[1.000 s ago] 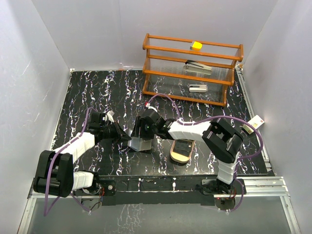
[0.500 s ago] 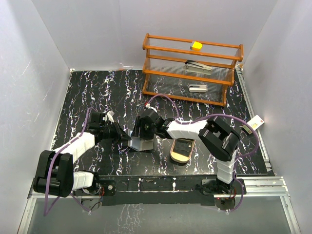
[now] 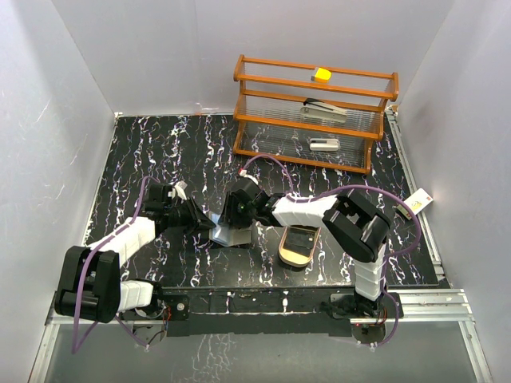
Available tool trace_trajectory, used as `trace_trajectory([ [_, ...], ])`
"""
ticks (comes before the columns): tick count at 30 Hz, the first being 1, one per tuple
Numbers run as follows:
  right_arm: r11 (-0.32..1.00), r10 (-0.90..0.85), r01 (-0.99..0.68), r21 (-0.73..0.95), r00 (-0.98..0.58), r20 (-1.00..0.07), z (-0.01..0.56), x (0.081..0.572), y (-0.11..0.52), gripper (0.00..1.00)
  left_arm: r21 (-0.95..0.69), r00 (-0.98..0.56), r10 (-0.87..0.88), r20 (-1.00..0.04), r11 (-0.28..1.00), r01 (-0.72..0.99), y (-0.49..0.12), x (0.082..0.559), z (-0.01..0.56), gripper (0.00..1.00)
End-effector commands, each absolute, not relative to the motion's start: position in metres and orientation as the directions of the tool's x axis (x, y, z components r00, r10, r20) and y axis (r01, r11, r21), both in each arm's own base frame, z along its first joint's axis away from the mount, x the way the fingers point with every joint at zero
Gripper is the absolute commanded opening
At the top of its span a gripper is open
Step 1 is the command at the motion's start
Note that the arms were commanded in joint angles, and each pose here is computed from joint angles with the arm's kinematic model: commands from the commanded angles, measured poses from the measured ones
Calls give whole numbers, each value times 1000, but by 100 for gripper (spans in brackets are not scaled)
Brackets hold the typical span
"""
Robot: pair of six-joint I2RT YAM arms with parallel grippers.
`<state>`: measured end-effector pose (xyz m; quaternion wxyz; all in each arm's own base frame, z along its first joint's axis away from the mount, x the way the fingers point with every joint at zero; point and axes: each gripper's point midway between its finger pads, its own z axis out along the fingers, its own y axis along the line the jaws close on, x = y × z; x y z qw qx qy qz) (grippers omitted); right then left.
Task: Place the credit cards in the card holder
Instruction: Turn over the card slot in the card holder.
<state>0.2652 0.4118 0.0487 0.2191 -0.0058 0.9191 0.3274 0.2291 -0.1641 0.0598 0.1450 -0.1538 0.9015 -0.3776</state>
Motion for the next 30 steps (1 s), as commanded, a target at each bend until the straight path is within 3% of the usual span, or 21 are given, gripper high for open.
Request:
trace_trajectory([
  [1,774,143,-161,612,-897,-417,50,267,414,38,-756,-920,-369,-132,637,-147,-171,225,63,21],
  [11,768,144,-169,618,-895,-423,52,265,408,33,-750,-920,-372,-123,642,-159,-171,225,57,18],
  [18,783,145,-169,598,-886,-441,54,267,396,30,-756,-919,-375,-126,636,-156,-171,226,57,0],
  [23,894,82,-167,417,-852,-517,47,274,356,33,-767,-922,-366,-128,625,-141,-174,226,62,0],
  [30,968,-6,-140,208,-844,-537,43,267,306,33,-796,-922,-363,-137,595,-116,-178,226,74,0],
])
